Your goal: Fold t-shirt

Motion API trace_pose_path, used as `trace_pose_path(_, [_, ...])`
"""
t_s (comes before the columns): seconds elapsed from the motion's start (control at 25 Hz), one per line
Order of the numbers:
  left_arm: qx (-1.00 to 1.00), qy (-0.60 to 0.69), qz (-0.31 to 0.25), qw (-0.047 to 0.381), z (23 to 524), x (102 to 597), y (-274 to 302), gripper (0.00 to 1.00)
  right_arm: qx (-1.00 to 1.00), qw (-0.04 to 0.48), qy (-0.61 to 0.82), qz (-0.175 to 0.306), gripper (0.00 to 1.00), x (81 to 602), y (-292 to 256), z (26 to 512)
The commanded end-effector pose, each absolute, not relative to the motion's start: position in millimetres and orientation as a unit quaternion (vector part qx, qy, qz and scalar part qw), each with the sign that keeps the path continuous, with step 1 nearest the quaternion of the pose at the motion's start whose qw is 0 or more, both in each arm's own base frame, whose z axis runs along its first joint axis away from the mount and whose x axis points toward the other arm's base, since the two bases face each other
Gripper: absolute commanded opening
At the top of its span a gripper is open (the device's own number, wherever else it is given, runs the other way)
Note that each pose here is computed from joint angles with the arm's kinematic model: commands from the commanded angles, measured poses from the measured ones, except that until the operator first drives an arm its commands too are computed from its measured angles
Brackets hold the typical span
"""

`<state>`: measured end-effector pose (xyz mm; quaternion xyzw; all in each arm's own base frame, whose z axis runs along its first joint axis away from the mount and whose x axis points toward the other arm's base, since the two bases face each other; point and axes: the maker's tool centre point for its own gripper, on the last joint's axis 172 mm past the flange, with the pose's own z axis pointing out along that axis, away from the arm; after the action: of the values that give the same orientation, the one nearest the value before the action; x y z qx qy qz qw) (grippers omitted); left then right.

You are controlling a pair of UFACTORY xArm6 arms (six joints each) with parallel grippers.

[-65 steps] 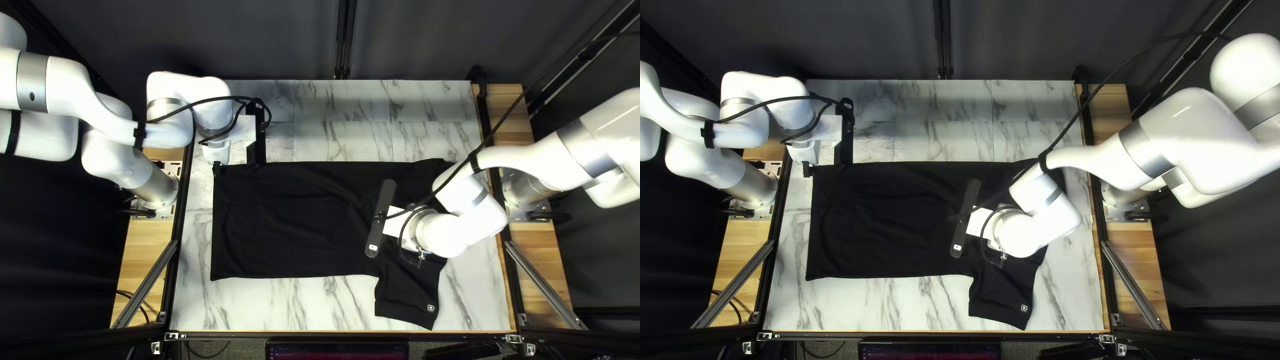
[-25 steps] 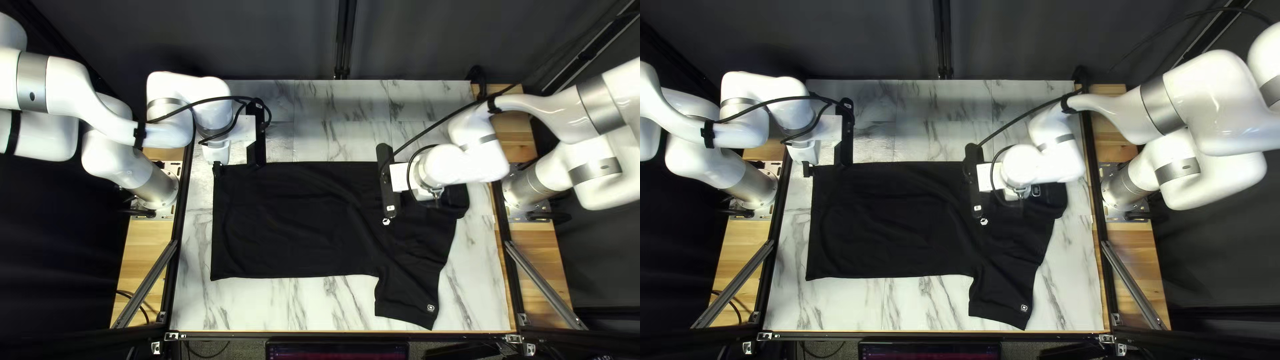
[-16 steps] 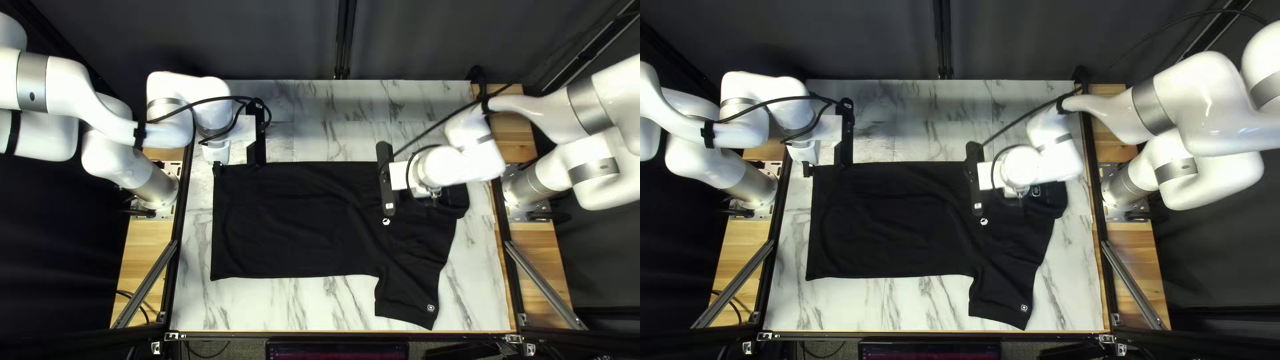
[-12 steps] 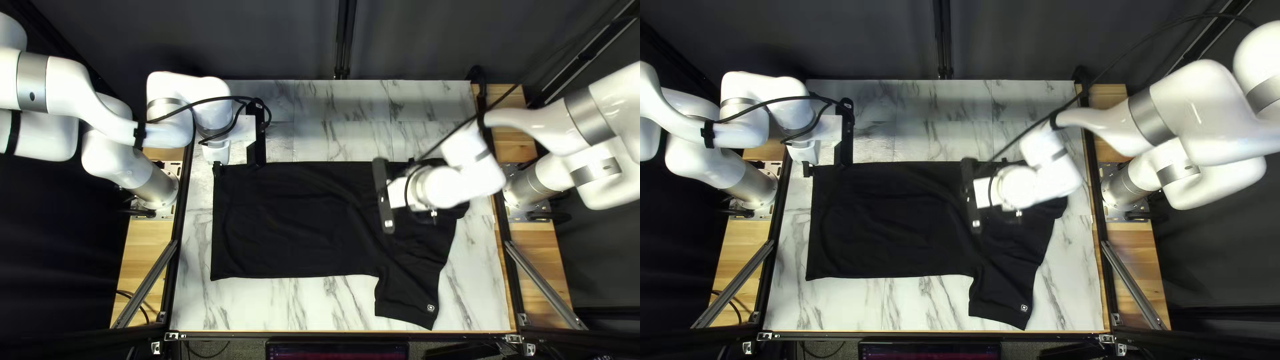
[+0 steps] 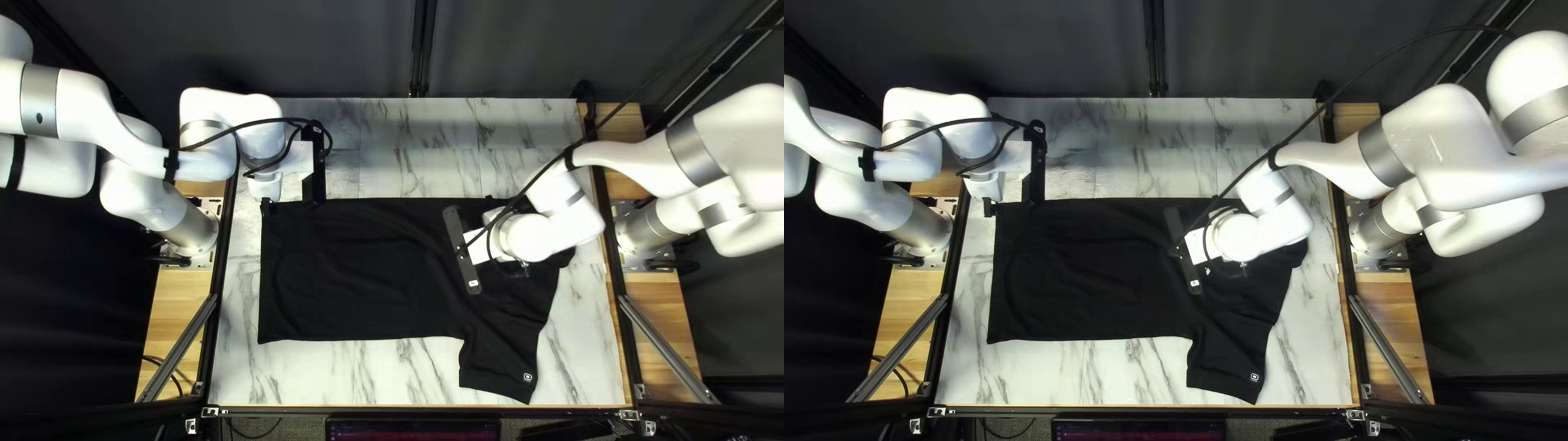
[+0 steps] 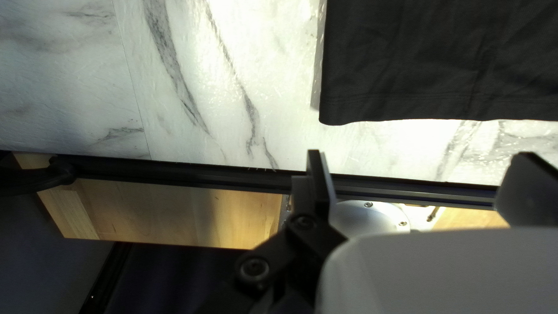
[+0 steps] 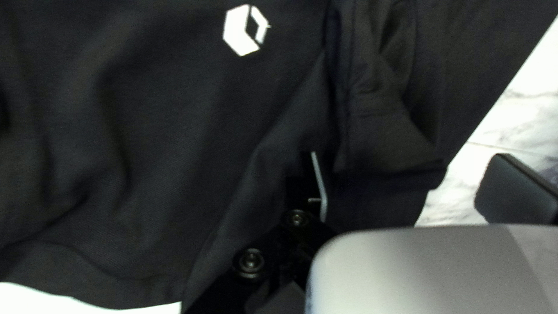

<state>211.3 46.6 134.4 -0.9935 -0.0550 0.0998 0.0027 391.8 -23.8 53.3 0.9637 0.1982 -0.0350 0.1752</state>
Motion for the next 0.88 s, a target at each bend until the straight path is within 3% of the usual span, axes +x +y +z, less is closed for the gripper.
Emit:
trace_pose_path(0.04, [-0.993, -0.055, 0.100, 0.003, 134.4, 211.3, 46.6, 1.00, 0.960, 0.185, 0.209, -0.028, 1.00, 417.0, -48.7, 71.3])
trace_pose_path(0.28, [-0.993, -0.055, 0.100, 0.003, 134.4, 211.3, 46.6, 1.00, 0.957, 0.196, 0.211, -0.021, 1.00, 431.9, -45.5, 84.4])
trace_pose_path(0.6, [-0.993, -0.055, 0.100, 0.003, 134.4, 211.3, 46.6, 1.00, 0.956, 0.213, 0.201, -0.009, 1.00, 432.3, -1.6, 97.0])
trace_pose_path(0.88, [-0.993, -0.055, 0.100, 0.003, 134.4, 211.3, 46.6, 1.00, 0.968, 0.179, 0.175, 0.032, 1.00, 454.1, 48.7, 87.5])
